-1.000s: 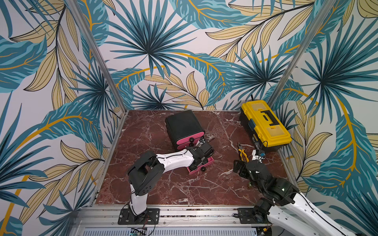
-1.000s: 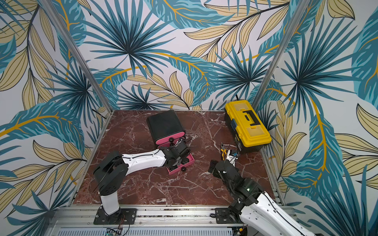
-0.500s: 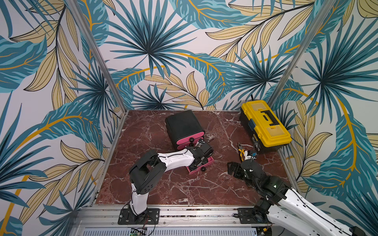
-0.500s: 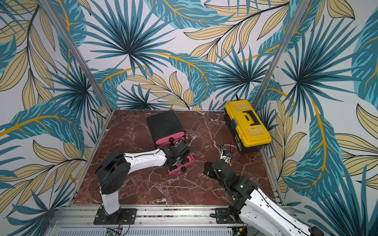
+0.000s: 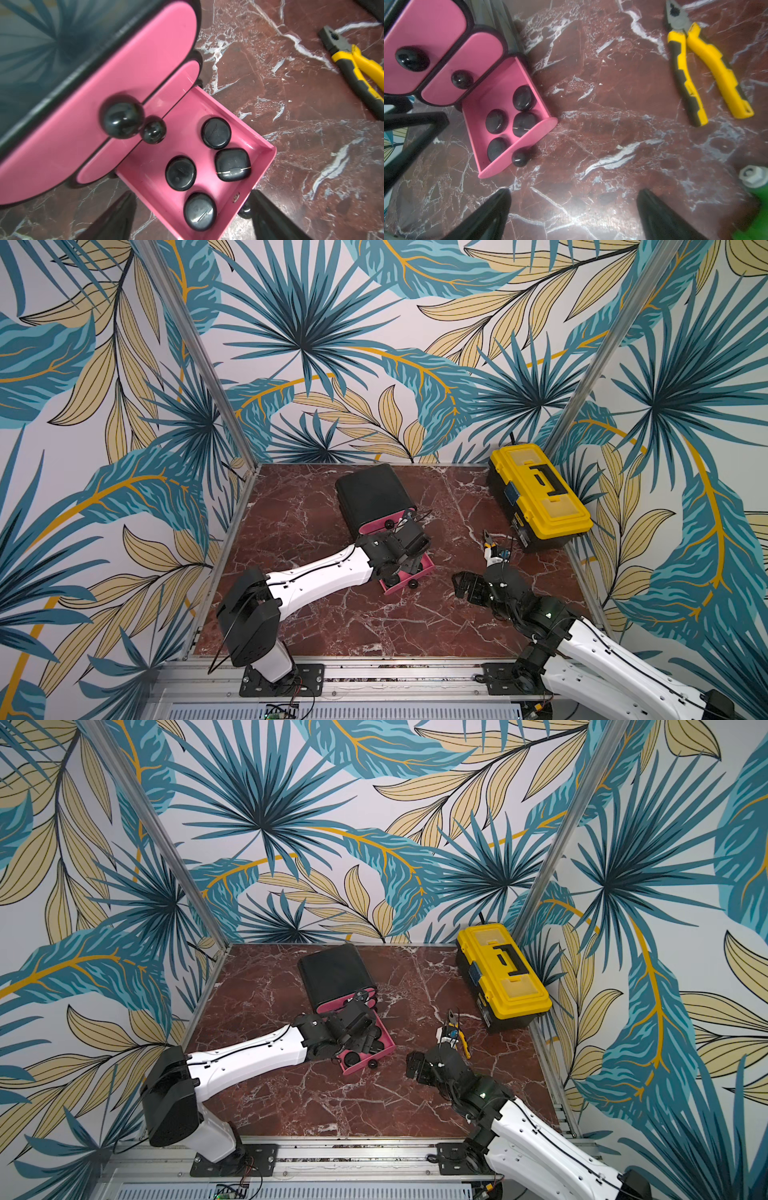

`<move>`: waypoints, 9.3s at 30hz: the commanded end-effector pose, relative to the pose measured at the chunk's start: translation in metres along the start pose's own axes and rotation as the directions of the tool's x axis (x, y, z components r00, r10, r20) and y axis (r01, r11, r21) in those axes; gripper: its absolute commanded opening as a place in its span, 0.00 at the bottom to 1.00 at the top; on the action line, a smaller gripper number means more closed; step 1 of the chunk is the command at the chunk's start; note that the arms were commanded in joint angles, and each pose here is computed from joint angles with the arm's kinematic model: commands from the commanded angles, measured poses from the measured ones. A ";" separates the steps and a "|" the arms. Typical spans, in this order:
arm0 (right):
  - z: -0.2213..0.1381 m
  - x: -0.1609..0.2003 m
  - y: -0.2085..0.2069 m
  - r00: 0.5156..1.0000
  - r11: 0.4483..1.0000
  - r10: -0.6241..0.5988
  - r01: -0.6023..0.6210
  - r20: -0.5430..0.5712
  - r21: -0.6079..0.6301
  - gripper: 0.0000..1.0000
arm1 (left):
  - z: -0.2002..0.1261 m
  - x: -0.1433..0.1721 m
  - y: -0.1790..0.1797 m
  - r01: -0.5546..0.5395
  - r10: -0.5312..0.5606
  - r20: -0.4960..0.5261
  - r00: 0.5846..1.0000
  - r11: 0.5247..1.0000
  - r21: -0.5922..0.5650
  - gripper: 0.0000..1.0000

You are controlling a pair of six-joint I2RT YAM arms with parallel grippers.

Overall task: Put the bluetooth earphones in the drawer according to color
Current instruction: Place the bluetooth earphone in the drawer, then close the drawer of the storage box, then move the storage box to the center of the board, then reset both arms

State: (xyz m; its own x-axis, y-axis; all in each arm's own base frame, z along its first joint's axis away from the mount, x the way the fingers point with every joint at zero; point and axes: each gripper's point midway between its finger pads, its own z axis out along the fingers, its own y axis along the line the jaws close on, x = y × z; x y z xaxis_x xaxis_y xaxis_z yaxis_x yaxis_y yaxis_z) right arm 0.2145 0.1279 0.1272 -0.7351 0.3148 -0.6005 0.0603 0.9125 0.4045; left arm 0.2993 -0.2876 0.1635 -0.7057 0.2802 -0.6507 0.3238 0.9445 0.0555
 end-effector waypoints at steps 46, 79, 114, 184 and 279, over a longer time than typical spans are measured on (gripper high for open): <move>0.133 0.061 0.095 0.922 0.931 -0.320 0.262 -0.219 -0.254 0.41 | 0.063 -0.052 0.145 0.255 -0.260 -0.128 0.957 0.966 -0.051 1.00; 0.146 -0.011 0.148 0.989 0.974 -0.141 0.132 -0.036 -0.187 0.33 | 0.065 -0.035 0.137 0.260 -0.259 -0.163 0.952 0.965 -0.013 1.00; 0.214 -0.042 0.160 0.934 0.838 0.345 -0.349 -0.088 -0.419 0.10 | 0.070 -0.034 0.135 0.257 -0.253 -0.164 0.953 0.966 0.002 1.00; 0.118 -0.105 0.176 0.972 0.823 -0.058 -0.082 -0.227 -0.563 0.63 | 0.027 -0.028 0.113 0.559 -0.527 -0.199 0.826 0.720 0.412 1.00; 0.101 -0.169 -0.120 0.803 0.906 -0.383 0.231 0.456 0.355 1.00 | 0.047 0.042 0.305 0.297 -0.058 0.538 0.841 0.881 -0.369 1.00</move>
State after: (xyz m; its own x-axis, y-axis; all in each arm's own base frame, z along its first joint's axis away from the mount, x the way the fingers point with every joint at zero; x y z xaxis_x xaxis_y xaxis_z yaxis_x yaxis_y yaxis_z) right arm 0.4037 -0.0124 0.1210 -0.2588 0.0028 -0.9659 0.1487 0.9882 -0.0370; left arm 0.3857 0.0045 0.0957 -0.3390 0.0867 -0.9368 -0.1530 0.9774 0.1458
